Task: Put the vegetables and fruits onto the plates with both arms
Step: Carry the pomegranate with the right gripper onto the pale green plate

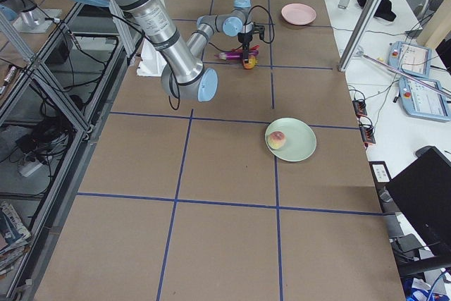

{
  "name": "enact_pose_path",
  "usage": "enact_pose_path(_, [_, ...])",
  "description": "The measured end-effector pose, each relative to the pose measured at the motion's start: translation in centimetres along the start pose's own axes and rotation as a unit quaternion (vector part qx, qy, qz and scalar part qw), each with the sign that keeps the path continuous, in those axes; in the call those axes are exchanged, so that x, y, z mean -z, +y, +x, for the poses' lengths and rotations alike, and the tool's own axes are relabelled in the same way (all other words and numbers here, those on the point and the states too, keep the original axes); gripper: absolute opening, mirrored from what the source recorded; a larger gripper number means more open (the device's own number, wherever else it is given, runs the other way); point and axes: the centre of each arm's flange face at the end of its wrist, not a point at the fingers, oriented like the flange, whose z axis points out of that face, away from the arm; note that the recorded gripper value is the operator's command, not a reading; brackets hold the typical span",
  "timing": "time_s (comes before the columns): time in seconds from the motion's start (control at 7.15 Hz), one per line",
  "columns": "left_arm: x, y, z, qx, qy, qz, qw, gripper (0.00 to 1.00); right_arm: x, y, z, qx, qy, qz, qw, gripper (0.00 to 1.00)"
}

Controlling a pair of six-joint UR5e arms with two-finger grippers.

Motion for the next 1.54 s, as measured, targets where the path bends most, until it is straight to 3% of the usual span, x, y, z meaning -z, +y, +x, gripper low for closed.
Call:
enact_pose_path(0.28, [0.0,0.0,0.0,0.0,0.0,0.0,1.0,1.0,-1.3,-0.2,-0.2,0.001,-0.009,0.003,1.0,0.99])
enact_pose_path(0.42, [0.0,0.0,0.0,0.0,0.0,0.0,1.0,1.0,-1.8,-0.1,-0.2,0.002,-0.009,0.002,1.0,0.71])
enact_pose_path(0.56, [0.0,0.0,0.0,0.0,0.0,0.0,1.0,1.0,-2.3,0.0,-0.2,0.002,-0.007,0.0,1.0,0.17])
enact_pose_path(0.7, [0.0,0.0,0.0,0.0,0.0,0.0,1.0,1.0,-2.4,0.0,-0.4,0.003,-0.007,0.0,1.0,0.08])
enact_pose_path(0.98, [-0.1,0.0,-0.1,0.001,0.0,-0.001,1.0,1.0,-0.3,-1.4,-0.9,0.0,-0.023,0.006,0.9997,0.1])
enact_pose_path(1.26, [-0.1,0.0,-0.1,0.001,0.0,-0.001,1.0,1.0,3.0,-8.9,4.2,0.006,-0.034,0.006,0.9994,0.11])
enact_pose_path(1.54, [-0.2,0.0,-0.1,0.001,0.001,-0.002,1.0,1.0,3.1,-17.5,17.0,0.061,-0.011,0.001,0.9981,0.12])
